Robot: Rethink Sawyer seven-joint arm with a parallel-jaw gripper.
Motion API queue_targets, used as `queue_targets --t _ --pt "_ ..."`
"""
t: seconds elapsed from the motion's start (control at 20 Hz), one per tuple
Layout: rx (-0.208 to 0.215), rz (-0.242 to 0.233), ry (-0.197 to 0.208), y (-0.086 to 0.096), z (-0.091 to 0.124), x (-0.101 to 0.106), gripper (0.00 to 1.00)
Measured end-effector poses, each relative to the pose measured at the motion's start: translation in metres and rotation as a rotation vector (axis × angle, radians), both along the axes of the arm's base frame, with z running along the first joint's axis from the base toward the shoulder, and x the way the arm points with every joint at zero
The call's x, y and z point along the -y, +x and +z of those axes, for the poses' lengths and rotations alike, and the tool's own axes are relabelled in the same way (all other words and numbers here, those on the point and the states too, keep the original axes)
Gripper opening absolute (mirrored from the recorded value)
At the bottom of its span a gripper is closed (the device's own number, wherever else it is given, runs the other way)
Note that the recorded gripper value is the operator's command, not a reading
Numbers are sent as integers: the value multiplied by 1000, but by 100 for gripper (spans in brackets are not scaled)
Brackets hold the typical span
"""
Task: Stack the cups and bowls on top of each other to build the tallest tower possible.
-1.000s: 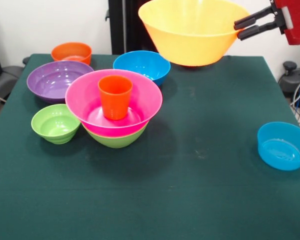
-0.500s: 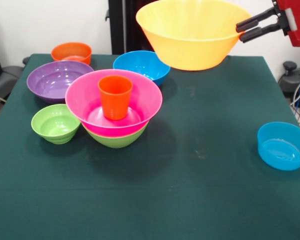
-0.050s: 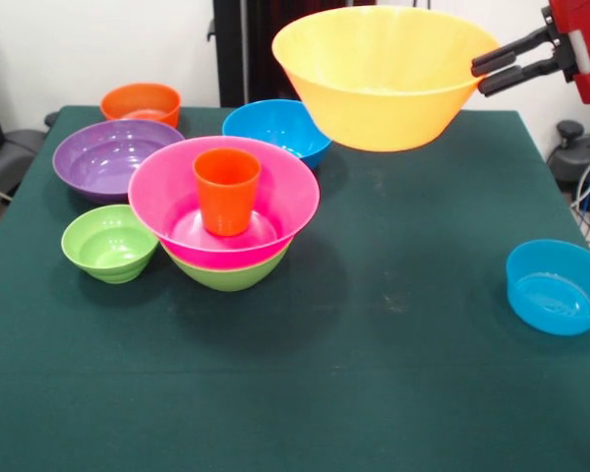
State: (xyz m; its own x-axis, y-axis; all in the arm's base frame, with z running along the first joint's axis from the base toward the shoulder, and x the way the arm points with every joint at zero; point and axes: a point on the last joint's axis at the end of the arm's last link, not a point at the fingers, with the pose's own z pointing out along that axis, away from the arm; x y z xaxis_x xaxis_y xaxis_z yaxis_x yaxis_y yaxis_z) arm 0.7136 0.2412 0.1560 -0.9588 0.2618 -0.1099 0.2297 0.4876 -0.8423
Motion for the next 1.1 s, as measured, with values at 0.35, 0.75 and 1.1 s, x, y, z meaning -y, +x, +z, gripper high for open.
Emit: queue_targets --t 0.35,0.75,1.1 --pt "-2 0 -1 0 -1 0 0" --pt "-11 5 -14 -1 -6 3 0" --pt "-27 9 -20 -3 -14 4 0"
